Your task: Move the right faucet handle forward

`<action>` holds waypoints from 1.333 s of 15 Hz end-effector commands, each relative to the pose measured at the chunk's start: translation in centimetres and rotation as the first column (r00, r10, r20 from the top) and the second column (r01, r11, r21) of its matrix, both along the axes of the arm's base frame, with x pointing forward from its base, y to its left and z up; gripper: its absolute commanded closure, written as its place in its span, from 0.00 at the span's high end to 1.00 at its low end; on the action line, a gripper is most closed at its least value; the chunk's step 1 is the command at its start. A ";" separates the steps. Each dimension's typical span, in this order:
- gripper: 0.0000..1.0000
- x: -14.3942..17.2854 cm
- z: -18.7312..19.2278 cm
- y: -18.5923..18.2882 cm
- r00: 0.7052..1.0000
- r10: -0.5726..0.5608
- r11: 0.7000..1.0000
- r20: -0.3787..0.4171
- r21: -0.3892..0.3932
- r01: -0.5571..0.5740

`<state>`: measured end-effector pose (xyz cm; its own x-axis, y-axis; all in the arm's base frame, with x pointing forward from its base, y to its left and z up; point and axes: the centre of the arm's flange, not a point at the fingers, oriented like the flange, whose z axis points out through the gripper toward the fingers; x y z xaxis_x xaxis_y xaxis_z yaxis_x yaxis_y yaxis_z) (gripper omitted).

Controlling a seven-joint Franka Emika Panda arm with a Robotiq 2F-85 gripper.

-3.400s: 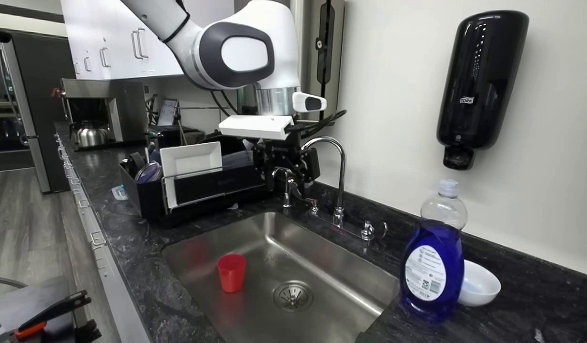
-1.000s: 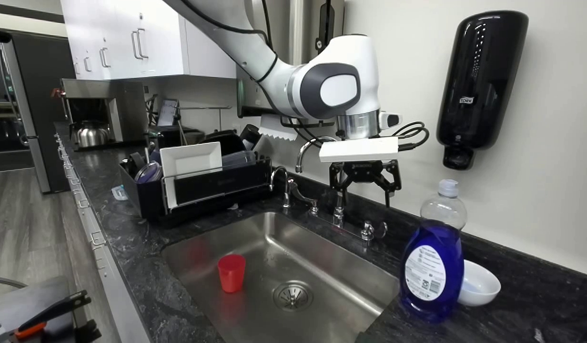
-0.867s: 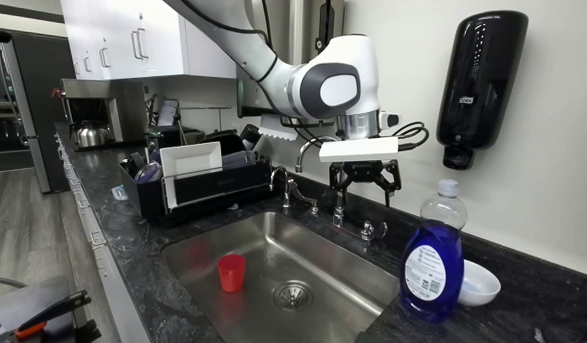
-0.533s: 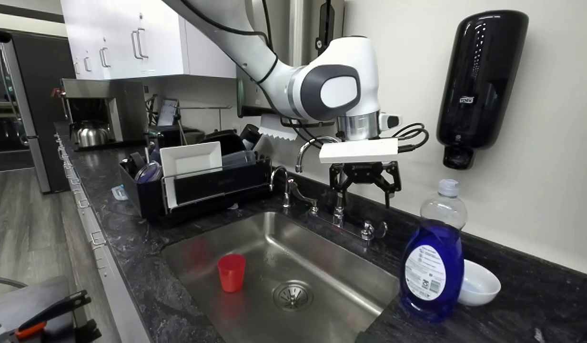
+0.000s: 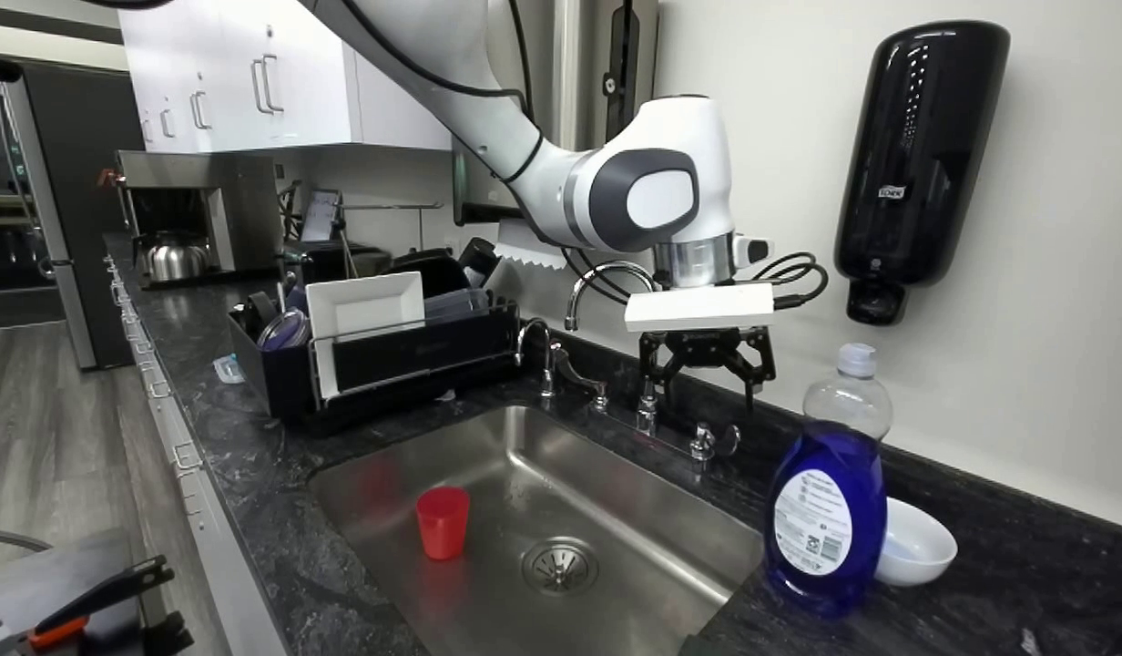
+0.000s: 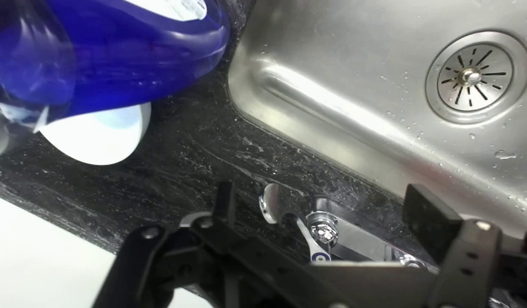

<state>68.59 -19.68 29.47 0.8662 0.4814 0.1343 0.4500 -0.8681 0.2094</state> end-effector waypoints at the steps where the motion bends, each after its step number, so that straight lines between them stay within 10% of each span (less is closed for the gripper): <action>1: 1.00 1.1 -0.9 -0.9 0.998 0.064 0.998 0.016 -0.008 -0.064; 20: 1.00 2.5 -4.1 -2.2 0.975 0.218 0.976 0.038 -0.020 -0.217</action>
<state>70.31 -21.36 25.96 0.7593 0.6364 0.1358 0.5993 -0.7653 0.2349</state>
